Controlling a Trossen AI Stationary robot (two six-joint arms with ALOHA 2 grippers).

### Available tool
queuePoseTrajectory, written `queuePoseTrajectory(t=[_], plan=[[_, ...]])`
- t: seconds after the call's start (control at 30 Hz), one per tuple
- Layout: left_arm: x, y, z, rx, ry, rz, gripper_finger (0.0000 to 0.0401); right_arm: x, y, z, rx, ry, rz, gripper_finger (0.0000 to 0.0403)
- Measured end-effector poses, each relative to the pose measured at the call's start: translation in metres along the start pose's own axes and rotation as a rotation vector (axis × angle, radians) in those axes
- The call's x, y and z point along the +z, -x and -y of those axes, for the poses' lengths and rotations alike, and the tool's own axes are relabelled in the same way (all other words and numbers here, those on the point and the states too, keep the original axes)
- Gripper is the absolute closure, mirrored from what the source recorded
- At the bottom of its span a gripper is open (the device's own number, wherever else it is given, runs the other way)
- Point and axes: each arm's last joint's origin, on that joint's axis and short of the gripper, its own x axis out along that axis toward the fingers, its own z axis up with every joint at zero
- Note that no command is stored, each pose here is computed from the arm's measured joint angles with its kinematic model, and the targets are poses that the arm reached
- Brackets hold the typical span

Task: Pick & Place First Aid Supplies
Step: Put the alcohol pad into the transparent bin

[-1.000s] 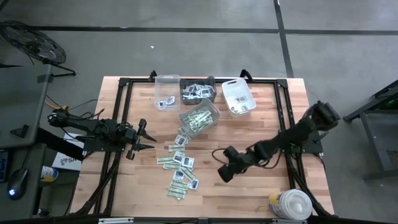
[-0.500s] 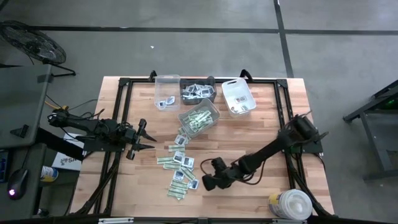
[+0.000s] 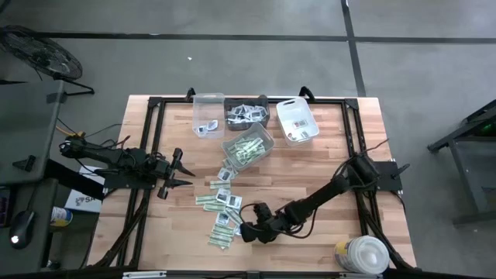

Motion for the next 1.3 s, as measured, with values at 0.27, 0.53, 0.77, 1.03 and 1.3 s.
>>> queuePoseTrajectory(t=[0.27, 0.53, 0.77, 1.03, 1.3], plan=[[0.000, 0.000, 0.000, 0.000, 0.000, 0.000, 0.0273, -0.001, -0.007, 0.002, -0.002, -0.044, 0.015, 0.0238], [0.000, 0.000, 0.000, 0.000, 0.000, 0.000, 0.0273, 0.001, -0.012, 0.006, -0.017, -0.086, 0.030, 0.0238], [0.000, 0.000, 0.000, 0.000, 0.000, 0.000, 0.0273, 0.007, -0.013, 0.007, -0.028, -0.111, 0.053, 0.0238], [0.000, 0.000, 0.000, 0.000, 0.000, 0.000, 0.0273, 0.017, -0.015, 0.006, -0.028, -0.128, 0.066, 0.0238], [0.000, 0.000, 0.000, 0.000, 0.000, 0.000, 0.0273, 0.024, -0.016, 0.005, -0.029, -0.139, 0.079, 0.0238]])
